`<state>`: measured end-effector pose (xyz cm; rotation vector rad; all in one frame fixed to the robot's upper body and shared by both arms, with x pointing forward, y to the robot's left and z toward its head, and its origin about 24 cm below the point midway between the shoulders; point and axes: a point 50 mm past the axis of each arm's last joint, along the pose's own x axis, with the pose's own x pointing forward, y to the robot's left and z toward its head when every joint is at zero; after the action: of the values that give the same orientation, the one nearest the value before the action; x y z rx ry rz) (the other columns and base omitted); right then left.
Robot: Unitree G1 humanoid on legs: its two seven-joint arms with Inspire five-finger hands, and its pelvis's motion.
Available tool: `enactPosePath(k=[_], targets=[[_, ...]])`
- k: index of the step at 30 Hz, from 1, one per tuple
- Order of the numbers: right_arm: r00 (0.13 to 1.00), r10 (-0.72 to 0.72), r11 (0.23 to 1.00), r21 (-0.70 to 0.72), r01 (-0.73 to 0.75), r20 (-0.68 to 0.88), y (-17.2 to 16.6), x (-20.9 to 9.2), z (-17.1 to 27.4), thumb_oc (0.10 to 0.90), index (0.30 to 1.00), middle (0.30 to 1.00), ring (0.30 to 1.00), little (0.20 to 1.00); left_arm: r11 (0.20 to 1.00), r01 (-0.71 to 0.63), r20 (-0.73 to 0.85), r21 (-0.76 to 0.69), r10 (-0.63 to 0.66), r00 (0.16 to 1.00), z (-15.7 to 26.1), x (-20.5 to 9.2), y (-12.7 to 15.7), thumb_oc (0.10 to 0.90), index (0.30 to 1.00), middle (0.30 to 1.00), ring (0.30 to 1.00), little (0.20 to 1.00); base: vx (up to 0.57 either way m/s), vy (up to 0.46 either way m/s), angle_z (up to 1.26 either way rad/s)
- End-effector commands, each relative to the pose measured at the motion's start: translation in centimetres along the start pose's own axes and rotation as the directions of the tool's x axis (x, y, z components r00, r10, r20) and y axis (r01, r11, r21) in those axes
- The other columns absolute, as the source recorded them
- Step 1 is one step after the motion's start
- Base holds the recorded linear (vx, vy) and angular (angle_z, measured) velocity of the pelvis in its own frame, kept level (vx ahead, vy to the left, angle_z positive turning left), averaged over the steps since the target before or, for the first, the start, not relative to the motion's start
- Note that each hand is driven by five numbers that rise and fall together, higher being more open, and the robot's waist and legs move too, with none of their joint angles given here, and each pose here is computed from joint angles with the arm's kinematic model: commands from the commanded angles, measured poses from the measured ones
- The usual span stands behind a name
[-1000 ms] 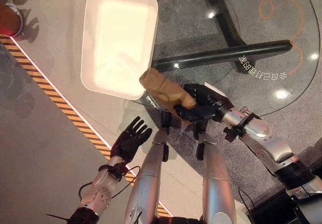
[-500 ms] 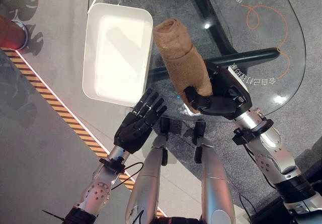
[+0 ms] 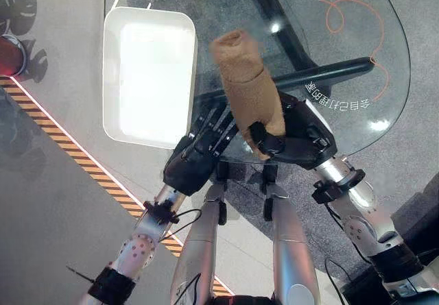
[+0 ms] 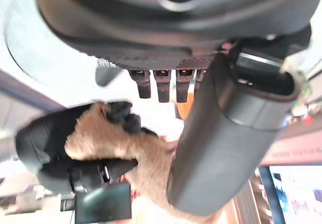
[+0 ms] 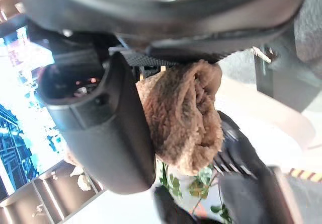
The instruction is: Wipe the table with a cloth and put it in the basket.
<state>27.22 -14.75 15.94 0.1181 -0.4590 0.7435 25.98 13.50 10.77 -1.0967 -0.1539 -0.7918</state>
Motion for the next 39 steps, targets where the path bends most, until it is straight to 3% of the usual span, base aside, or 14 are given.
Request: enactPosePath(k=[1, 8, 13, 19, 24, 39], targets=[[0.89, 0.312, 0.95, -0.097, -0.297, 0.331, 4.5, 2.7, 6.5, 0.1, 0.3, 0.3, 0.3, 0.2, 0.98, 0.193, 0.01, 0.051, -0.193, 0.981, 0.6, 1.3, -3.8, 0.8, 0.9, 0.9, 0.9, 0.9, 0.0, 0.0, 0.0], [0.912, 0.345, 0.938, -0.128, -0.323, 0.224, 5.4, 3.7, 5.6, 0.1, 0.3, 0.3, 0.3, 0.2, 0.979, 0.113, 0.022, 0.167, -0.118, 0.993, 1.2, 2.6, -4.0, 0.8, 0.9, 0.9, 0.9, 0.9, 0.0, 0.004, 0.0], [0.948, 0.312, 0.936, -0.19, -0.296, 0.058, 5.5, 4.1, 3.8, 0.1, 0.3, 0.3, 0.3, 0.2, 0.967, 0.062, 0.049, 0.249, -0.077, 0.996, 1.4, 2.9, -4.2, 0.8, 0.9, 0.9, 0.9, 0.9, 0.0, 0.007, 0.0], [0.975, 0.115, 0.936, -0.308, -0.171, -0.192, 3.7, 3.7, 0.8, 0.1, 0.3, 0.3, 0.3, 0.2, 0.944, 0.086, 0.05, 0.319, -0.107, 0.993, 1.5, 2.8, -4.8, 0.8, 0.9, 0.9, 0.9, 0.9, -0.01, 0.033, 0.0], [0.954, 0.022, 0.956, -0.274, -0.109, -0.3, 2.4, 3.4, -0.4, 0.1, 0.3, 0.3, 0.3, 0.2, 0.912, 0.119, 0.028, 0.393, -0.141, 0.99, 1.6, 2.9, -5.2, 0.8, 0.9, 0.9, 0.9, 0.9, 0.0, 0.013, 0.0], [0.961, -0.115, 0.984, -0.162, 0.075, -0.251, 1.6, 3.6, -0.7, 0.1, 0.3, 0.3, 0.3, 0.2, 0.906, 0.236, -0.035, 0.353, -0.239, 0.97, 0.8, 3.0, -5.9, 0.8, 0.9, 0.9, 0.9, 0.9, 0.0, 0.01, 0.0]])
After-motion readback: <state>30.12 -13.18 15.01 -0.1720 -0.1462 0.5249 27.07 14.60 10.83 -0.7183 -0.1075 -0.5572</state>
